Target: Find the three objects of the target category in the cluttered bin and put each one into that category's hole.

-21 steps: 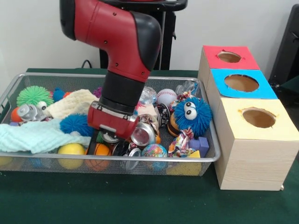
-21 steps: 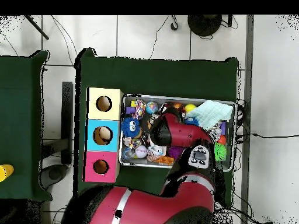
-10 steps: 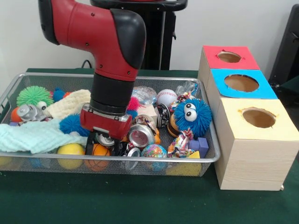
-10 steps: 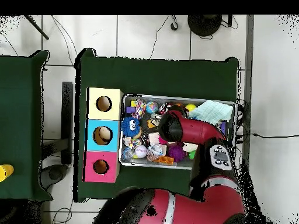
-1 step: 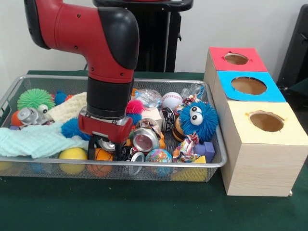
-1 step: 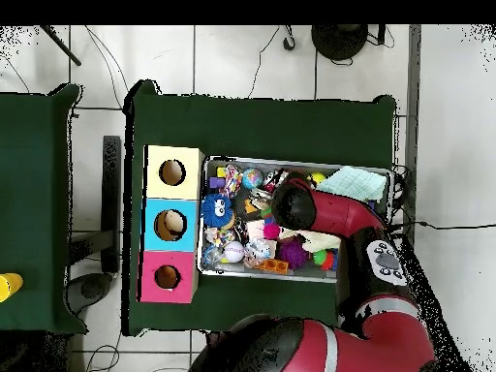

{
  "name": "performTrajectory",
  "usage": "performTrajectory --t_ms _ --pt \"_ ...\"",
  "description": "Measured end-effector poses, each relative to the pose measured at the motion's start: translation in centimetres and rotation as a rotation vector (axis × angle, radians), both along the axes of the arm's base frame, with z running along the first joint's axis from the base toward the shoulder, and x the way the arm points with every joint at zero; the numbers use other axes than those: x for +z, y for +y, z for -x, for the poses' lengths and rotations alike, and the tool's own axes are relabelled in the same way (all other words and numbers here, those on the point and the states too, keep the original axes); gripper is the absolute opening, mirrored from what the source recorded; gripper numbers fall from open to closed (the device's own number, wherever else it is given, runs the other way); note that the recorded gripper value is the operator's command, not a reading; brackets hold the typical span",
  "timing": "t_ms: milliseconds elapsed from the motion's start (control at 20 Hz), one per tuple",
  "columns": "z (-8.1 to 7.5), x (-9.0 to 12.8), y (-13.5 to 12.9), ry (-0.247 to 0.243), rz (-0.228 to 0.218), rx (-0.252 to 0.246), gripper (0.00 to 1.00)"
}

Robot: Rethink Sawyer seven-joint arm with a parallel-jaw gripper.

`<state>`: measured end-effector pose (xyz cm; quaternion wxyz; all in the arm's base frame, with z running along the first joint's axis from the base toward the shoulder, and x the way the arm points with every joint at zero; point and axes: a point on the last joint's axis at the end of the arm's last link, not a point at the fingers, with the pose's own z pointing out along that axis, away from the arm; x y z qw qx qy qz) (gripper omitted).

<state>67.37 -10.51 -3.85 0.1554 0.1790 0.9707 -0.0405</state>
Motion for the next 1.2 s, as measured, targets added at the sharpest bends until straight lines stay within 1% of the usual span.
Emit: performTrajectory --t_ms 300,650,900,1000,1200 --pt "-0.2 0.2 -0.3 0.011 -0.028 -0.016 1.0" --pt "-0.1 0.6 -0.1 0.013 -0.038 -0.02 1.0" --pt "-0.2 1.0 0.2 0.012 -0.051 -0.036 1.0" --pt "-0.2 1.3 0.5 0.012 -0.056 -0.041 1.0" --pt "0.1 1.9 2.5 0.021 -0.077 -0.044 1.0"
